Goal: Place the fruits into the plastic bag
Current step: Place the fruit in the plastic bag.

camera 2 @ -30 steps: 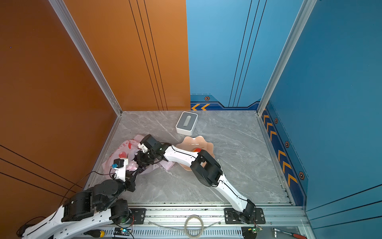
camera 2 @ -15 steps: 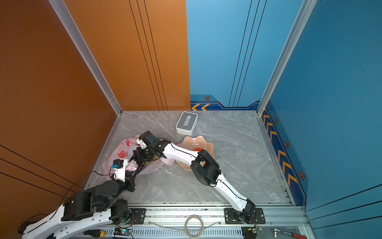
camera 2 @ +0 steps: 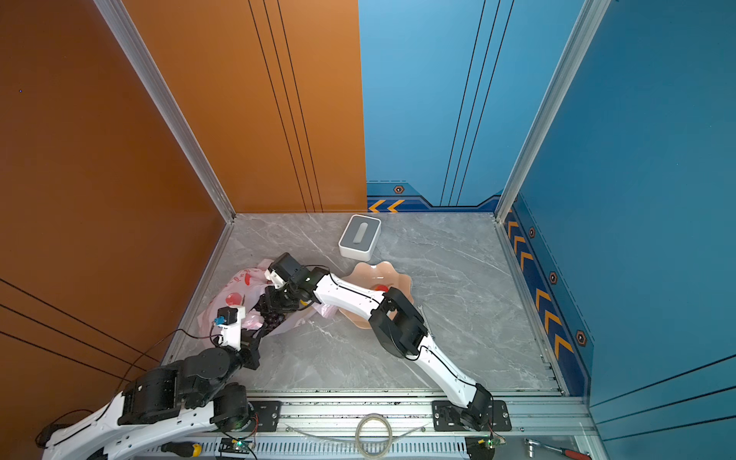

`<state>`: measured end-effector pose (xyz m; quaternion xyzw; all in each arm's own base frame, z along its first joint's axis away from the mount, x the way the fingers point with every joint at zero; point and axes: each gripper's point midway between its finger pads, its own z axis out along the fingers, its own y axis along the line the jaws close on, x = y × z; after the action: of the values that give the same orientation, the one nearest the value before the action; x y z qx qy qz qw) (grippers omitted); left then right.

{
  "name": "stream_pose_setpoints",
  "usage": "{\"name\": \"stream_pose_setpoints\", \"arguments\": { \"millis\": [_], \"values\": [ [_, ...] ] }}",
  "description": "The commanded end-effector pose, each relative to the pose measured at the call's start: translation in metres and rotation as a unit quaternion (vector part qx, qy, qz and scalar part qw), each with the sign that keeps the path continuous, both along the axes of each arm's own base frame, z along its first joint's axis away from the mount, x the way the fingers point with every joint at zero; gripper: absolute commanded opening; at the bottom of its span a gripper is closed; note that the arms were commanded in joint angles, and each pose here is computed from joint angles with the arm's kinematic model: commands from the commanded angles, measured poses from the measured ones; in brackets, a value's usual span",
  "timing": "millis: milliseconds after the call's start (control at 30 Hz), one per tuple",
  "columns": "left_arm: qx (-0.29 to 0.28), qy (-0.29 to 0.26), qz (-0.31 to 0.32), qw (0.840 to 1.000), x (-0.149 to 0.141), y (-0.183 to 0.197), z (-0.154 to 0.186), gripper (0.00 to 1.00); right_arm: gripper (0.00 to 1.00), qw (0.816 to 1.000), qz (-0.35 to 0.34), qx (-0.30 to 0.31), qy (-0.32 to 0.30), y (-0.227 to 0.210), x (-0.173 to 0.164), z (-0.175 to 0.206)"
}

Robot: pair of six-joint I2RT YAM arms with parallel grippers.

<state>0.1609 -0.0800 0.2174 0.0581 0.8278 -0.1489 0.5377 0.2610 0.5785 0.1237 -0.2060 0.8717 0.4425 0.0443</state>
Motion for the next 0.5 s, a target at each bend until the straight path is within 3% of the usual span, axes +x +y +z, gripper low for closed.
{"name": "stream_pose_setpoints", "arguments": {
  "millis": [0, 233, 467],
  "values": [
    [-0.001, -0.005, 0.009, 1.0, 0.001, 0.004, 0.001, 0.0, 0.7, 0.996, -0.002, -0.048, -0.072, -0.034, 0.01, 0.033],
    [-0.002, -0.009, 0.009, 1.0, 0.001, 0.004, 0.002, 0.0, 0.71, 0.971, -0.013, -0.168, -0.168, -0.088, 0.035, 0.025],
    [-0.001, -0.009, 0.01, 1.0, 0.0, 0.005, 0.001, 0.0, 0.71, 0.965, -0.029, -0.177, -0.194, -0.105, 0.051, 0.042]
  ]
}}
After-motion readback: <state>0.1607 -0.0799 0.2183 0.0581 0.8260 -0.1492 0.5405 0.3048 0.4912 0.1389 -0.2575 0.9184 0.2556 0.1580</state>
